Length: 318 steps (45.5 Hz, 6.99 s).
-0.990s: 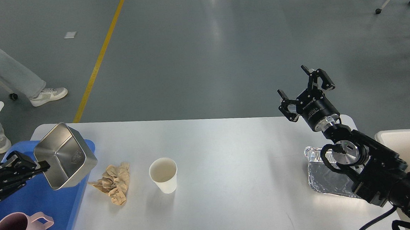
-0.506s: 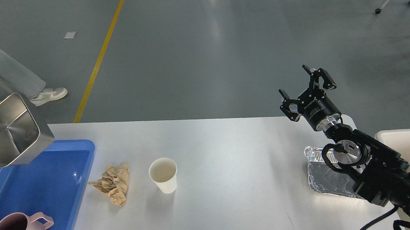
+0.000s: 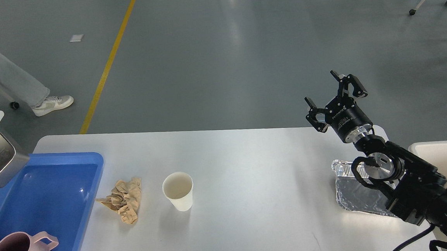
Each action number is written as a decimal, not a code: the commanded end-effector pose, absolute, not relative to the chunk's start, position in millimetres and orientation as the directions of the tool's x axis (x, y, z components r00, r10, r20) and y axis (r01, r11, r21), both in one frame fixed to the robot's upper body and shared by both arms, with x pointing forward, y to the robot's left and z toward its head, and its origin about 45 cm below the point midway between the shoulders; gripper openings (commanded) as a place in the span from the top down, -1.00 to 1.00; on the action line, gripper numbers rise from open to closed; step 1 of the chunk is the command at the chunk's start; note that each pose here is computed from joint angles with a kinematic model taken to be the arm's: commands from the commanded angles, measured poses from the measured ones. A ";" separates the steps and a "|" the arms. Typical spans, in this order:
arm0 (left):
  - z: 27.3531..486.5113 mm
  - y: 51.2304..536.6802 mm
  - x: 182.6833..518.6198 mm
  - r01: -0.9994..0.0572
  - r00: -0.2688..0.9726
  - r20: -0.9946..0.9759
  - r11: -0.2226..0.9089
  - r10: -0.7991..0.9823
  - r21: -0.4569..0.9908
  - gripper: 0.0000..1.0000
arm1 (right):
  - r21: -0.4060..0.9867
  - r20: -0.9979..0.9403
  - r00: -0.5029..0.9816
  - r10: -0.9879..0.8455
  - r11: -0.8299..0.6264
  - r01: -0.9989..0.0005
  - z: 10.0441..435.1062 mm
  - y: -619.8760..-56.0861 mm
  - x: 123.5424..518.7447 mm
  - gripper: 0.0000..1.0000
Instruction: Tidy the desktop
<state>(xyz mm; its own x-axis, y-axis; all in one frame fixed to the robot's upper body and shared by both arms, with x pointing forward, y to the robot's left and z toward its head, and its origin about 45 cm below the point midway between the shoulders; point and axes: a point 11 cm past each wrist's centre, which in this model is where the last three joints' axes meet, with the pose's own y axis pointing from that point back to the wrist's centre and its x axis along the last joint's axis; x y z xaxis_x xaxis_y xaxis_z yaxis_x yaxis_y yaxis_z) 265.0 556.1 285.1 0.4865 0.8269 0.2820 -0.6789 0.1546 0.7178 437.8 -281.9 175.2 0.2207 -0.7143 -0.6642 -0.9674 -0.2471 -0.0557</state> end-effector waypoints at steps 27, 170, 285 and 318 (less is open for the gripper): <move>166.8 580.8 273.4 -0.649 0.306 0.191 0.058 0.933 0.758 0.87 | -0.041 -0.663 0.206 -0.720 -0.240 -0.970 169.2 -287.3 433.5 -1.00; 227.5 390.4 455.5 -0.975 0.221 -0.694 0.183 0.685 -0.129 -0.94 | -0.071 -0.507 0.154 -0.848 -0.137 -0.988 215.3 -392.0 434.4 -1.00; 209.7 345.0 454.0 -0.961 0.272 -0.789 0.200 0.551 -0.191 -0.97 | 0.819 0.529 0.844 -0.087 -0.208 -0.535 78.0 -461.7 275.2 -0.95; 209.9 345.8 453.8 -0.961 0.273 -0.787 0.202 0.554 -0.191 -0.97 | 0.807 0.556 0.829 -0.066 -0.196 -0.557 72.8 -461.5 279.1 -0.40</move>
<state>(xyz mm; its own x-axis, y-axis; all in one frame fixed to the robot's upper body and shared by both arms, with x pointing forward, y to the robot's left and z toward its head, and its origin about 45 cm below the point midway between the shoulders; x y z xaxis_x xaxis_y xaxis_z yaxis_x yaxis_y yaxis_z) 453.8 346.7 210.5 0.2726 0.5543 -0.7864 -0.9607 0.2005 -0.1917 279.4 -463.2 74.7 0.8273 -0.0622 0.5584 -0.5589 -0.1932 0.8065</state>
